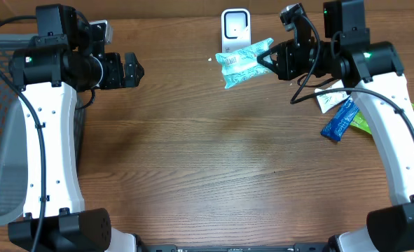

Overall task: Scan the item barcode
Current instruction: 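Carry the wipes pack up to the scanner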

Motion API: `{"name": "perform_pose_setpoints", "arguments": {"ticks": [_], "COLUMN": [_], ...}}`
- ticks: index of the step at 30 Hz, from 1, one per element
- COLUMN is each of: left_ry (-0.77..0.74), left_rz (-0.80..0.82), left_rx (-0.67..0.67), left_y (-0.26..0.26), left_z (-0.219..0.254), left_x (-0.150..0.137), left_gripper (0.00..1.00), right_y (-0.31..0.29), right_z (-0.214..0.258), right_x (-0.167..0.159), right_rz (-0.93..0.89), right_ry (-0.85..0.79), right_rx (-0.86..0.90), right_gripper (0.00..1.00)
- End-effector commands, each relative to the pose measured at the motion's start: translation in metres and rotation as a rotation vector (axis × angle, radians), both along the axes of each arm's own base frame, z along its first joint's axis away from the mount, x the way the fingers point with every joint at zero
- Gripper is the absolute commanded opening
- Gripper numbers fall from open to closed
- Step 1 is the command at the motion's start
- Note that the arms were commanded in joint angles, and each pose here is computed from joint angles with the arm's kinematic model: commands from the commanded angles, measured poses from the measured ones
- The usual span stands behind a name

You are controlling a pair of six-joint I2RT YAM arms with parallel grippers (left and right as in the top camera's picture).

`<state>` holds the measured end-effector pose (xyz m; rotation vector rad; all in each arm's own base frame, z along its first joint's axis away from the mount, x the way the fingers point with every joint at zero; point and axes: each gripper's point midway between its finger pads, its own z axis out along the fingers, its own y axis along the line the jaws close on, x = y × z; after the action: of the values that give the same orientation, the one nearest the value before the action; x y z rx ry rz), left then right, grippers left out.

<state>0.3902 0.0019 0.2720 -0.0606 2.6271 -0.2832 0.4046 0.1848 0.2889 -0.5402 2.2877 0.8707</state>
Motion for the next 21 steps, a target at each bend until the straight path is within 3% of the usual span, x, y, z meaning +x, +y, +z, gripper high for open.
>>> {"name": "perform_pose_setpoints", "arguments": {"ticks": [1, 21], "left_ry": [-0.007, -0.006], "left_rz": [-0.021, -0.021], "left_rx": [0.002, 0.002], "left_y": [-0.002, -0.002], "left_z": [0.000, 0.000], "left_x": [0.002, 0.002], "left_gripper": [1.00, 1.00], "right_y": [-0.009, -0.021], "right_z": [0.016, 0.008], "right_x": [0.003, 0.018], "right_rz": [-0.048, -0.167], "right_ry": [-0.058, -0.041], "right_rx": [-0.032, -0.063], "right_gripper": [0.04, 0.04]}}
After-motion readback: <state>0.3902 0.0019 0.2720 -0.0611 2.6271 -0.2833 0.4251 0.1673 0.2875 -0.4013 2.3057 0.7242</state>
